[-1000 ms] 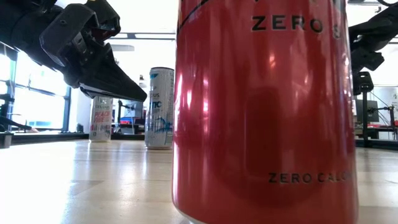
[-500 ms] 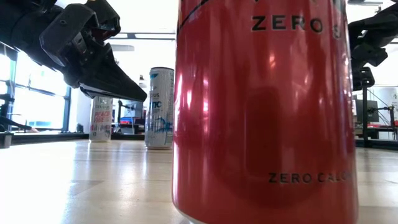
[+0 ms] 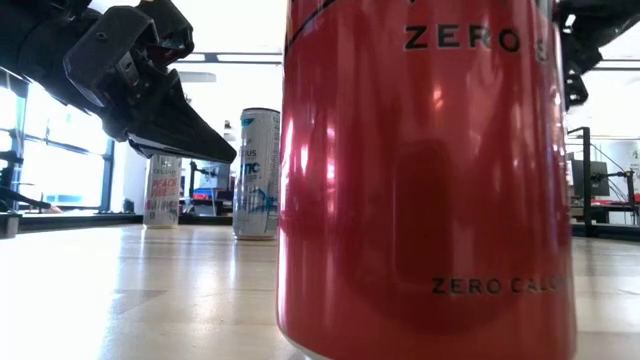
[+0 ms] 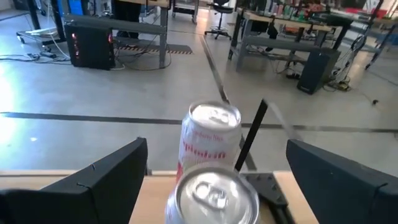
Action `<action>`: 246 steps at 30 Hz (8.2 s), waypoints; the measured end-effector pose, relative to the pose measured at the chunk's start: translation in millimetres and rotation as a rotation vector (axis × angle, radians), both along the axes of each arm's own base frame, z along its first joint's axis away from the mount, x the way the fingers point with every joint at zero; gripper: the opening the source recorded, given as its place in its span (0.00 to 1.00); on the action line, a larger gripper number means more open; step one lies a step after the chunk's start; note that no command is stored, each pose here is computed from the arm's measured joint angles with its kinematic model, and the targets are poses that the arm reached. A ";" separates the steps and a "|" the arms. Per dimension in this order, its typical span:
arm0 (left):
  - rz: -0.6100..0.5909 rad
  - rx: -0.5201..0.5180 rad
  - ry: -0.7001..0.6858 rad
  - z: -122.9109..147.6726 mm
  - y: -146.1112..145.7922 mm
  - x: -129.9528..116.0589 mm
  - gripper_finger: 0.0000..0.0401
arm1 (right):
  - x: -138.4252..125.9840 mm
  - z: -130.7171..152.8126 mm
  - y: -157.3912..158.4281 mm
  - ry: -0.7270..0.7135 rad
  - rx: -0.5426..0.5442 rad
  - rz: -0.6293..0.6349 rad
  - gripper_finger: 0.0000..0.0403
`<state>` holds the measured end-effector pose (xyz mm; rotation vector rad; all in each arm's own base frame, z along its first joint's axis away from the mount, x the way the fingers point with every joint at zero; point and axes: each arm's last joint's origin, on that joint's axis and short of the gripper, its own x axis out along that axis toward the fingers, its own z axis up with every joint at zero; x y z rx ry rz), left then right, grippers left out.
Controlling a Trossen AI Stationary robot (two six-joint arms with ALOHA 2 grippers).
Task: Place canned beverage on shelf
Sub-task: Put the pink soda can on the shelf aligned with the other pink soda can, then put the bottom red soda can on the shelf
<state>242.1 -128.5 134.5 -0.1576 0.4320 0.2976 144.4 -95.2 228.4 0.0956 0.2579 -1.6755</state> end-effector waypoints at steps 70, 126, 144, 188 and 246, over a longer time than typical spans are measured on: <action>-0.009 0.019 0.010 -0.5 0.1 -0.3 0.02 | -7.0 -5.6 10.5 0.061 0.359 0.201 0.00; 0.000 0.018 0.050 -3.9 4.7 -0.4 0.02 | 50.4 38.6 -97.6 0.656 0.857 0.115 0.00; -0.099 -0.023 0.104 -5.4 9.9 4.3 0.02 | 33.0 125.5 16.6 0.381 0.419 0.400 0.00; -0.300 0.123 -0.087 13.9 -32.3 -7.9 0.00 | 128.2 36.6 263.0 0.430 0.245 1.202 0.00; -0.322 0.119 -0.142 16.5 -63.8 -34.8 0.00 | 240.4 57.8 363.0 0.692 0.862 1.649 0.74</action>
